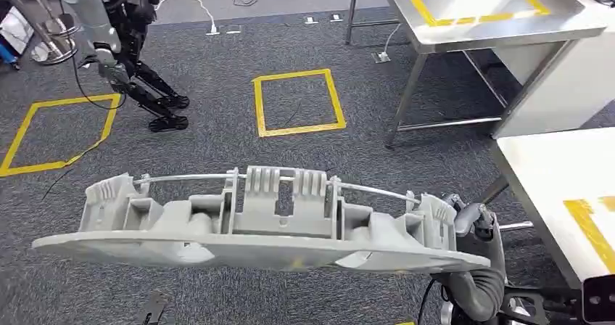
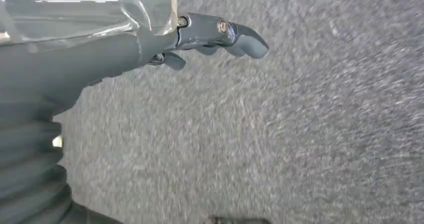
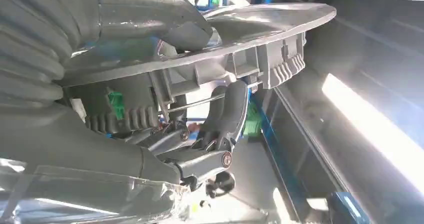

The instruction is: Take the parts from the cabinet and place them on the table.

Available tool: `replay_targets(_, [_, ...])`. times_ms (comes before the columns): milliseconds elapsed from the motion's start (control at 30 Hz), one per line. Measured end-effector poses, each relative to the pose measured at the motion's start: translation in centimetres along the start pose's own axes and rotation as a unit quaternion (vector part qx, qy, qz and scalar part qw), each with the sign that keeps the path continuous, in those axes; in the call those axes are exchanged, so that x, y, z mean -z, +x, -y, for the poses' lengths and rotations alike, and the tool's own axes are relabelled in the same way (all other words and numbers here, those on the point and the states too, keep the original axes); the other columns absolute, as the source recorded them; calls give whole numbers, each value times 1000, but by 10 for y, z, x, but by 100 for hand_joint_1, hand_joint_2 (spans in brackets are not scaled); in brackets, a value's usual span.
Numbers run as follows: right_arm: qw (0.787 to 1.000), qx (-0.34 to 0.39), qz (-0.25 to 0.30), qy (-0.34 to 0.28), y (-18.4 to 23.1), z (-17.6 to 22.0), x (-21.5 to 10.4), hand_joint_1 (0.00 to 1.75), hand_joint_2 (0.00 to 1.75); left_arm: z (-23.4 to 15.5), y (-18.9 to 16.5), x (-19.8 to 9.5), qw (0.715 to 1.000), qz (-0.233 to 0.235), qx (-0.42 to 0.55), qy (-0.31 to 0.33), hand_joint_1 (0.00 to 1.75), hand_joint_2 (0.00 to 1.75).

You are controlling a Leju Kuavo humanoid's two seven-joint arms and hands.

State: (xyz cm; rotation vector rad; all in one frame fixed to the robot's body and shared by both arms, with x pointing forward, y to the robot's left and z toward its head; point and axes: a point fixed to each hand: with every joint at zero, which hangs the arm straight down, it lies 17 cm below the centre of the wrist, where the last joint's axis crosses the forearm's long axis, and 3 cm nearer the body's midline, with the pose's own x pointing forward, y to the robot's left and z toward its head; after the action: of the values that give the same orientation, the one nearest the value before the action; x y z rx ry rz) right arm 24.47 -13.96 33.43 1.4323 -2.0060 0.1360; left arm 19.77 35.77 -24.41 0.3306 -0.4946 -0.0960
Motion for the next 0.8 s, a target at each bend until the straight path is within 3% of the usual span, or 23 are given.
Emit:
replay_targets(367, [998, 39, 18, 43, -10, -20, 18, 175, 175, -26, -13, 3, 999, -11, -3, 33, 0, 175])
replay_targets(633, [996, 67, 28, 47, -5, -13, 22, 175, 175, -22, -46, -5, 998, -43, -5, 35, 0, 175])
replay_targets(800, [996, 72, 25, 48, -7, -12, 21, 175, 175, -20, -49, -7, 998, -46, -10, 34, 0, 175])
